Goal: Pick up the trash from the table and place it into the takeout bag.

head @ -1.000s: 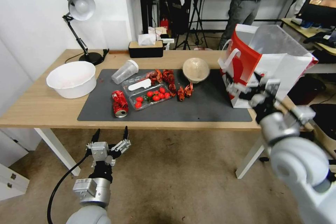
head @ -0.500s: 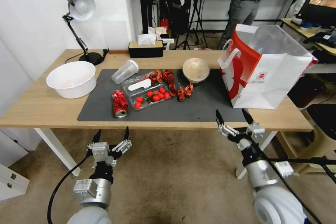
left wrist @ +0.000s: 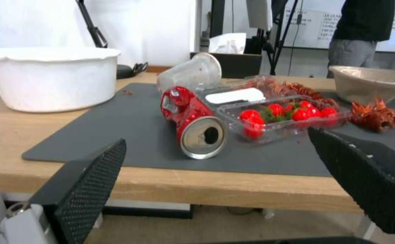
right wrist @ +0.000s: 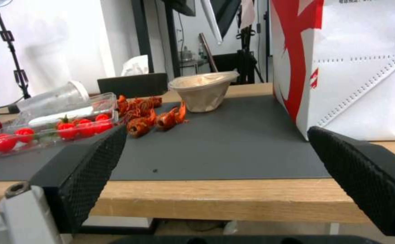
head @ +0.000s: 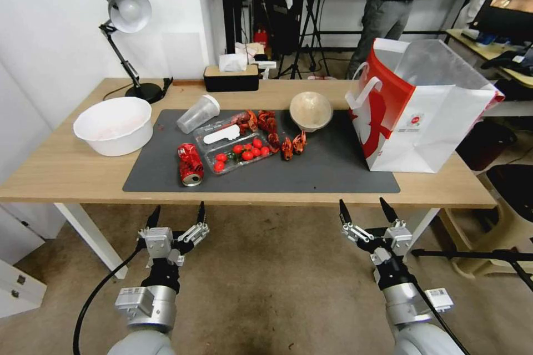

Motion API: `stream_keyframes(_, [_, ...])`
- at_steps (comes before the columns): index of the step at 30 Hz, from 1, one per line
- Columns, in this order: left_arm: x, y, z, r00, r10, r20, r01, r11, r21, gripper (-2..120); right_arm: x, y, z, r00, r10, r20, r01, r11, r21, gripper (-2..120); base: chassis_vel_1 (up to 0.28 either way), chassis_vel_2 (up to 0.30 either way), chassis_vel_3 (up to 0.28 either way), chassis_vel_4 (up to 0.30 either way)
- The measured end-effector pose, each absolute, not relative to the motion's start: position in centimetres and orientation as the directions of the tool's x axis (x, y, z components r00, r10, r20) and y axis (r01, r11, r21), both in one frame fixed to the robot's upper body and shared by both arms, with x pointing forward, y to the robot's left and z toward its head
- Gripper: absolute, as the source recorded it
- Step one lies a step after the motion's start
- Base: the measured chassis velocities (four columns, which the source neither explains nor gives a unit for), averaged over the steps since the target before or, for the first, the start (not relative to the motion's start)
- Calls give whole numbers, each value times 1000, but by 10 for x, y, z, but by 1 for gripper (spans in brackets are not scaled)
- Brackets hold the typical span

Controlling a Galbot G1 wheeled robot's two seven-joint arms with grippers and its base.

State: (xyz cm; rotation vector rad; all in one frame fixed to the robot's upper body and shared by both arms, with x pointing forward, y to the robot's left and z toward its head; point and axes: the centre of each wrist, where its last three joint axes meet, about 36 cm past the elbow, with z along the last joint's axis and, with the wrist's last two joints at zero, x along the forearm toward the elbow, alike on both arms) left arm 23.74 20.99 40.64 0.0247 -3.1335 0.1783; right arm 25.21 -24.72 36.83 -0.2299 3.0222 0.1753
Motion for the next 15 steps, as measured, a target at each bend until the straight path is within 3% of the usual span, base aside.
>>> stream_keyframes(15, [237, 209, 403, -1000, -28, 8, -28, 993, -112, 100, 255, -241, 368, -982, -157, -109, -170, 978, 120, 100, 0, 0, 0, 0])
